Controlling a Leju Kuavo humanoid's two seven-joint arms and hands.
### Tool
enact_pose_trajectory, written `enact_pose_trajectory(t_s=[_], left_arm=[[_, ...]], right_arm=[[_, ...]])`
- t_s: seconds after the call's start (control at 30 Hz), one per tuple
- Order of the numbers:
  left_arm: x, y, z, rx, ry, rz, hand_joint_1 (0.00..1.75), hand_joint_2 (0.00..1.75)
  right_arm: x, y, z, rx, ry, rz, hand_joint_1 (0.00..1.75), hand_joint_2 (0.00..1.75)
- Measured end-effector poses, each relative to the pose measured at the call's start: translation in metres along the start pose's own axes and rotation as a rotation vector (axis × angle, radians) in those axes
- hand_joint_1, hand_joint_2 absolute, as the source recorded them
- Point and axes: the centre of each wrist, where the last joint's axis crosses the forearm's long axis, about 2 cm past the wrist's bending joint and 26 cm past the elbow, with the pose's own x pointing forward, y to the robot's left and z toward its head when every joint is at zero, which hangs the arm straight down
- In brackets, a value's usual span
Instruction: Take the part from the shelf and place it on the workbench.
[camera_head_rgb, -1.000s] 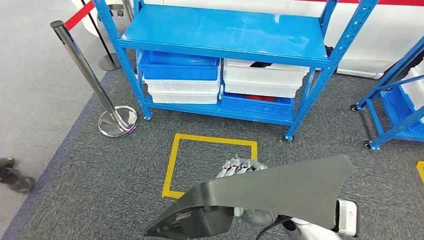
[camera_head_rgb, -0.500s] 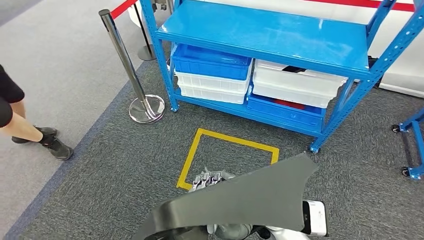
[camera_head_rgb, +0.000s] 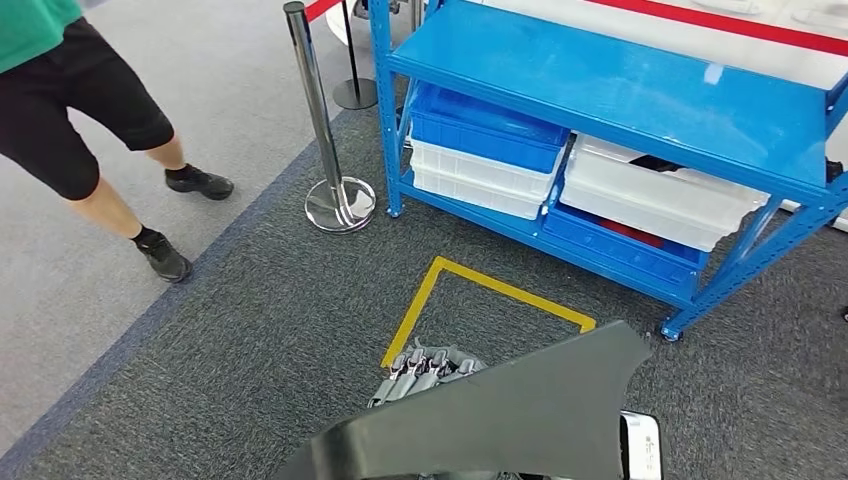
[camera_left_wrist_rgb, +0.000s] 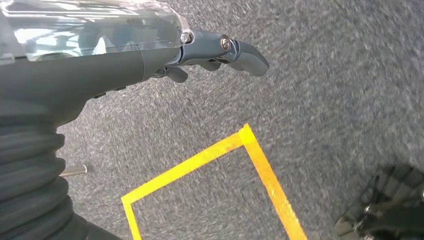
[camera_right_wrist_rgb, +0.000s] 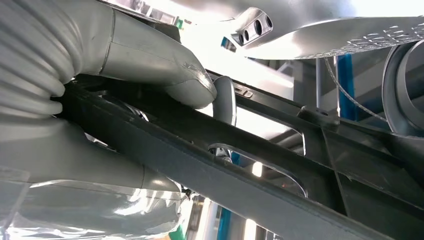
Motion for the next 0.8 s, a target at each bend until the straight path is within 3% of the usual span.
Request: enact_pose_trajectory(t_s=[0.8], left_arm=[[-0.0051, 0.0033, 0.0017, -0.014, 0.029, -0.043, 0.00, 1.75]], right_arm=[[0.0050, -0.0039, 0.0049, -0.014, -0.002, 0.012, 1.75, 1.75]])
